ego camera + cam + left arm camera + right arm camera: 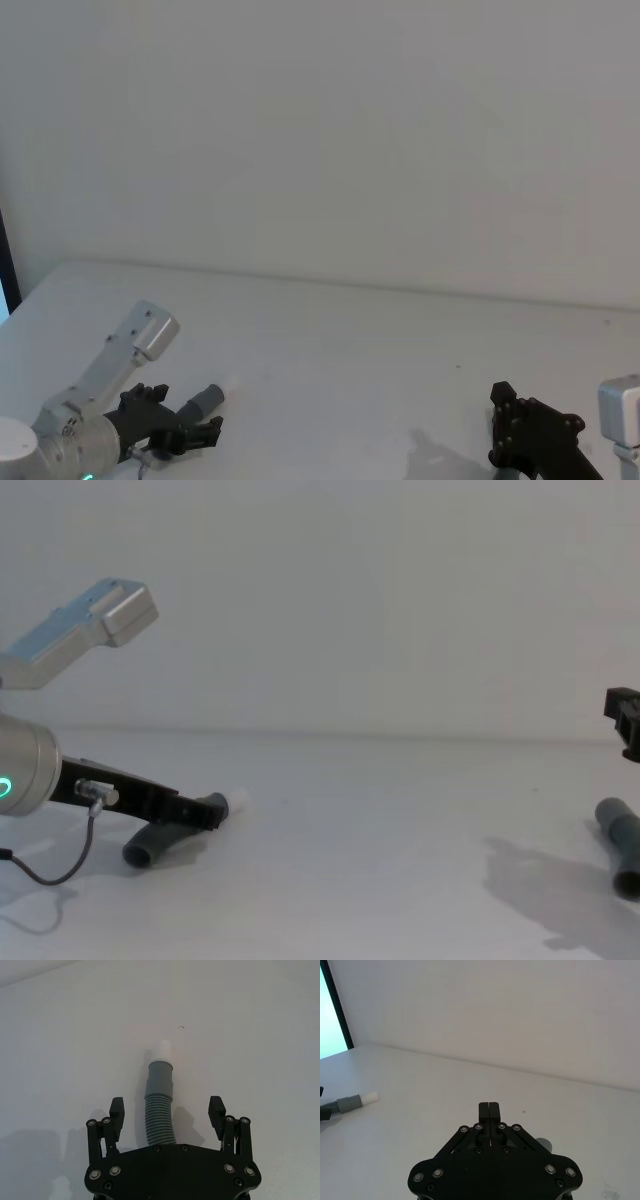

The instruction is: Use both hands to pick up one end of the pipe from the table, align the ends, and insert them.

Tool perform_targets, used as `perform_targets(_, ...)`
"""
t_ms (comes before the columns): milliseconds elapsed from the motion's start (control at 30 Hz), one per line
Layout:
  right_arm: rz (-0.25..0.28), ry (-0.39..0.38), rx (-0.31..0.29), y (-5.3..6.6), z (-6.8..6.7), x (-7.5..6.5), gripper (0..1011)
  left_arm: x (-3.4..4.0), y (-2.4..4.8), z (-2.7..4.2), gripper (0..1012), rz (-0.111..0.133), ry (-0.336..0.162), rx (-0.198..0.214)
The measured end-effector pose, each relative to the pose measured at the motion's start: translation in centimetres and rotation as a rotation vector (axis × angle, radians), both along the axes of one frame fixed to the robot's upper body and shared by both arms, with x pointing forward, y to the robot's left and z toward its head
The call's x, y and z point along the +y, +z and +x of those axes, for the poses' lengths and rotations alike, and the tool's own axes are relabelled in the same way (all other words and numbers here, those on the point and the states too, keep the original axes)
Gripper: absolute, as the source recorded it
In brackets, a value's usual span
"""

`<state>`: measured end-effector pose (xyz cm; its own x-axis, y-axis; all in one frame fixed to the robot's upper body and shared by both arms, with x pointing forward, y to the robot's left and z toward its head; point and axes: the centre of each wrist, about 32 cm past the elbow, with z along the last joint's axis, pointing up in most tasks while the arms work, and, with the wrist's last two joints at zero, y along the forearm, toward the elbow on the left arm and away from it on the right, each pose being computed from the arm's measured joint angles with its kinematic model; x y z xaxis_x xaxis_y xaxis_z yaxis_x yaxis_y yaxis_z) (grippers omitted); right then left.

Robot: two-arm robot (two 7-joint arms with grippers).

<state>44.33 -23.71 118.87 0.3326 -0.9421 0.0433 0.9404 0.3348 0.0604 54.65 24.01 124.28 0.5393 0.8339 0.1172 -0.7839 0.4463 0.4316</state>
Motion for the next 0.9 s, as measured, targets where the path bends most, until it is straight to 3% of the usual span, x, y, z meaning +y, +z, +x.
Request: perform_targets(900, 0.000, 0.000, 0.000, 0.00, 0.00, 0.00, 0, 0.04, -0.03, 0.11, 1002, 0.000, 0.001, 0.005)
